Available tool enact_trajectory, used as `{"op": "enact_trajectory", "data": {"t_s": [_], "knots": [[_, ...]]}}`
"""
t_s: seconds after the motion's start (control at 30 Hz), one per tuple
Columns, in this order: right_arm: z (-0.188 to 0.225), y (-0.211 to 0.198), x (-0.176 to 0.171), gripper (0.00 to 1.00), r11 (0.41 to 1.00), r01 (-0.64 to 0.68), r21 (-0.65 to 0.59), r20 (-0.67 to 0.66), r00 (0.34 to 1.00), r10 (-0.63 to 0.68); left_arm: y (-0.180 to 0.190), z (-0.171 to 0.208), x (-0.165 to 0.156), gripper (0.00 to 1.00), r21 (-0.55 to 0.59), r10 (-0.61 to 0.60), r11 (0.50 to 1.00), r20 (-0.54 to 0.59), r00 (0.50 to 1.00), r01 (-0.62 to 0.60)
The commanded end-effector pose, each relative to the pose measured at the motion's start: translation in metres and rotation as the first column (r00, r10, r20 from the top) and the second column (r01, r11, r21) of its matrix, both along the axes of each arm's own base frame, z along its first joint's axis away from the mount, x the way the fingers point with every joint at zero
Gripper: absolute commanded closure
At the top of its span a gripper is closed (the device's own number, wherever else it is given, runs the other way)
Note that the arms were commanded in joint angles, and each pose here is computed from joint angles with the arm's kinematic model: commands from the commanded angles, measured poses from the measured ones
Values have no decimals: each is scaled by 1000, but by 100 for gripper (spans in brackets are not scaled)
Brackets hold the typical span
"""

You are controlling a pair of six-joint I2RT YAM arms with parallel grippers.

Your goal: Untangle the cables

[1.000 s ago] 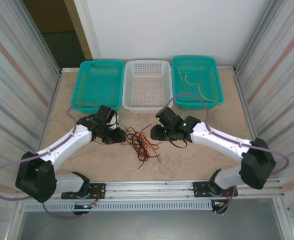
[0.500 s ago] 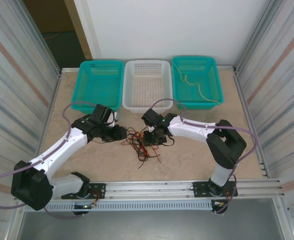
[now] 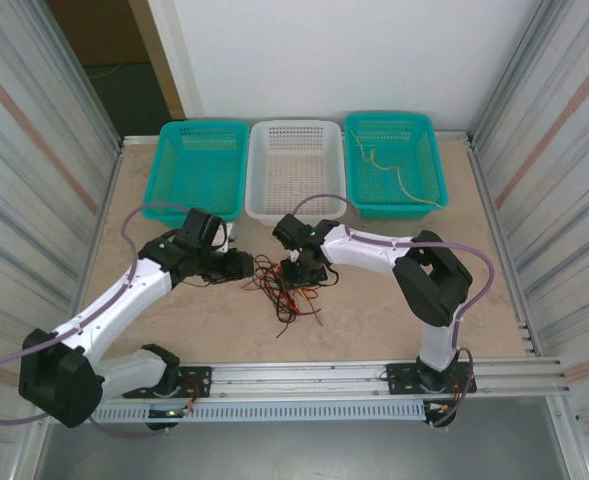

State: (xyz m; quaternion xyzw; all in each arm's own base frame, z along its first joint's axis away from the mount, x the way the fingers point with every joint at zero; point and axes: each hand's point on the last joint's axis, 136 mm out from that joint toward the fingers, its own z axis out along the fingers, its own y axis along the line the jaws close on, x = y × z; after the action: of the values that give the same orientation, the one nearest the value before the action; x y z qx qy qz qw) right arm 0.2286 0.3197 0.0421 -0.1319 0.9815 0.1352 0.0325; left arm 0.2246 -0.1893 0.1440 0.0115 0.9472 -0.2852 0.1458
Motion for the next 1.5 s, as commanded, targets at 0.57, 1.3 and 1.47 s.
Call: {"op": "enact_trajectory", "data": {"t_s": [0.57, 1.3, 1.47], "knots": [[154, 25, -24, 100, 946, -190, 262, 309, 945, 104, -43, 52, 11, 51, -273, -50, 959, 107, 993, 78], [292, 4, -24, 100, 839, -245, 485, 527, 848, -57, -63, 62, 17, 27, -365, -61, 922, 190, 980, 128], [317, -6, -27, 100, 814, -253, 524, 564, 819, -108, -61, 43, 15, 32, -314, -59, 944, 135, 989, 99]]}}
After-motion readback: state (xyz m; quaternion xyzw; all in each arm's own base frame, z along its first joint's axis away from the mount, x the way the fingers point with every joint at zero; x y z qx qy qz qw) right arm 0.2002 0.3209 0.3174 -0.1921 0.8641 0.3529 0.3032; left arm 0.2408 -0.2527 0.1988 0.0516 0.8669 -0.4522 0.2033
